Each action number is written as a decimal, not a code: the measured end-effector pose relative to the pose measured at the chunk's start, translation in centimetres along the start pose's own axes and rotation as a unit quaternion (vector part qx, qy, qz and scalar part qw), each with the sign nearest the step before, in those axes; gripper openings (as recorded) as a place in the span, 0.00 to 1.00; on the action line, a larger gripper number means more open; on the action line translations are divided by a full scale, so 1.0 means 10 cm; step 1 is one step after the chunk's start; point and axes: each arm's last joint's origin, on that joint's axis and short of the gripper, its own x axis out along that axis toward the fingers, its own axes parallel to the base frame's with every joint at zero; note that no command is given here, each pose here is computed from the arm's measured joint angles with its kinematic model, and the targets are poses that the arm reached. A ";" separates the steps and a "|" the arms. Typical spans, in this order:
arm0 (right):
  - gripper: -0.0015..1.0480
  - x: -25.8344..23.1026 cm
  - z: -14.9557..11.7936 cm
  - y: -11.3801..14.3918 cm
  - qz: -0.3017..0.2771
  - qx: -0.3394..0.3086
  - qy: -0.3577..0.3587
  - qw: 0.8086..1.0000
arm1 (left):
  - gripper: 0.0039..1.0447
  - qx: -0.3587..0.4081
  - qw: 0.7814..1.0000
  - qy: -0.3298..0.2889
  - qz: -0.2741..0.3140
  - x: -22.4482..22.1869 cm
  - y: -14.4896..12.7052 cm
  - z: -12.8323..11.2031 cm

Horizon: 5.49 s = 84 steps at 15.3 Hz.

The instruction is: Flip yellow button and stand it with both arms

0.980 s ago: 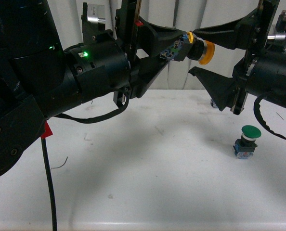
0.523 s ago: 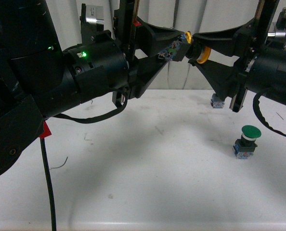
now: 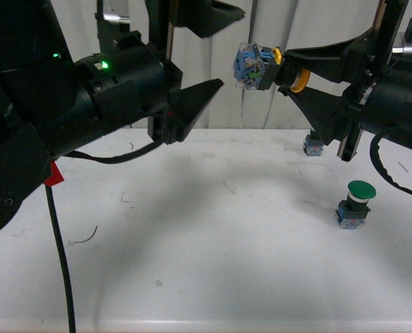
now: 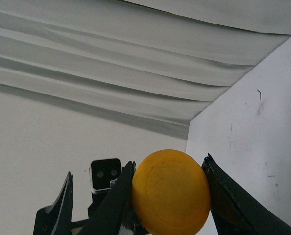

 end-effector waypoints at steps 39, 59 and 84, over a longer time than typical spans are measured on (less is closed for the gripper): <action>0.34 0.20 -0.06 0.34 0.048 -0.082 0.002 0.995 | 0.01 0.510 0.765 -0.139 0.368 -2.84 -0.81 -0.65; 0.34 0.17 0.53 0.27 -0.318 -0.367 -0.095 0.869 | 0.94 0.512 0.764 -0.143 0.365 -2.84 -0.82 -0.64; 0.34 0.63 0.85 -0.81 -0.559 -0.507 0.079 0.651 | 0.94 0.512 0.764 -0.143 0.365 -2.84 -0.82 -0.64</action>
